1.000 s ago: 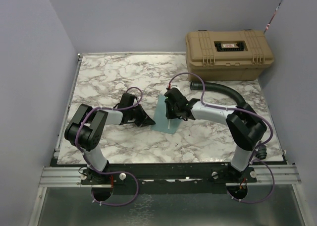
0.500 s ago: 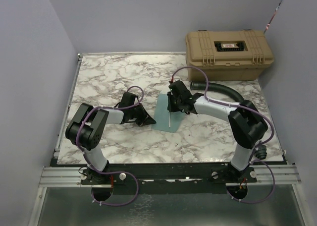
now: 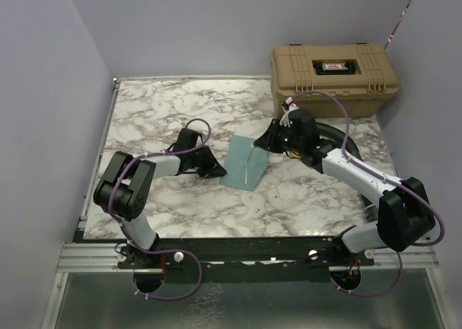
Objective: Place the letter into the envelope and seal it
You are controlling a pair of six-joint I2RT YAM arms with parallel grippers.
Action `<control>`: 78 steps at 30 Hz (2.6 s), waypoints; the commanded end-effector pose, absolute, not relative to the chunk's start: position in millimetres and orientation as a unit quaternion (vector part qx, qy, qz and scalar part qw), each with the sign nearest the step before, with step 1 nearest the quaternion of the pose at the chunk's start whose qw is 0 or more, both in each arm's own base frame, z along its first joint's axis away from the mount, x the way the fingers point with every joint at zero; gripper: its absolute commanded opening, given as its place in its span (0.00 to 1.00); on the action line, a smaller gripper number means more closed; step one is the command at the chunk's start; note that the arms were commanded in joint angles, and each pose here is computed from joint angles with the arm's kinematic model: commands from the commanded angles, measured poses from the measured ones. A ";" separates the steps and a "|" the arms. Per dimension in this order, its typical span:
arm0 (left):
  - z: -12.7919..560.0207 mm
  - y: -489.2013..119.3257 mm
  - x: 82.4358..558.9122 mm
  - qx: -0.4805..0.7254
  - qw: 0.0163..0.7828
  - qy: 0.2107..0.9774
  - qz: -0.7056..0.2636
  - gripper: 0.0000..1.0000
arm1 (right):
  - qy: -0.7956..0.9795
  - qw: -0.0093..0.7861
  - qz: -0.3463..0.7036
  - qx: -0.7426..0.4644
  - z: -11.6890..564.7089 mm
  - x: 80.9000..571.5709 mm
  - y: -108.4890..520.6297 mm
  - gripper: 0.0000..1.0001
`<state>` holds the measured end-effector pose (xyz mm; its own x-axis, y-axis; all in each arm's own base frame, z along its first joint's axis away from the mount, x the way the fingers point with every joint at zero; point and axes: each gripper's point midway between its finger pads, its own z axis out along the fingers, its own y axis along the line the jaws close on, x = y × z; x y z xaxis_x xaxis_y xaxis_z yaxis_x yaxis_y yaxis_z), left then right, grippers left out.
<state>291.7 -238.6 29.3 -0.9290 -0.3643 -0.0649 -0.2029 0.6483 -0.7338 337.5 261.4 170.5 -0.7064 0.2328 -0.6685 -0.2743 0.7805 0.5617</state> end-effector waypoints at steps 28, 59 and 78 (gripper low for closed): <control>91.0 -241.0 307.6 -0.079 0.181 0.892 -0.407 0.84 | 0.785 0.147 0.344 0.494 16.9 300.4 136.6 0.29; 3.5 -260.0 304.7 -0.074 0.088 0.936 -0.333 0.10 | 0.873 0.131 0.371 0.289 22.4 295.6 194.8 0.16; -19.2 -249.2 291.5 -0.083 0.065 0.949 -0.296 0.09 | 0.885 0.131 0.429 0.125 24.2 330.2 270.9 0.18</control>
<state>315.5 -269.1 23.7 -0.9668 -0.2055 -0.1519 -0.0443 0.7201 -0.6924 333.9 269.9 39.9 -0.9172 0.3854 -0.1007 0.1377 0.5440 0.8277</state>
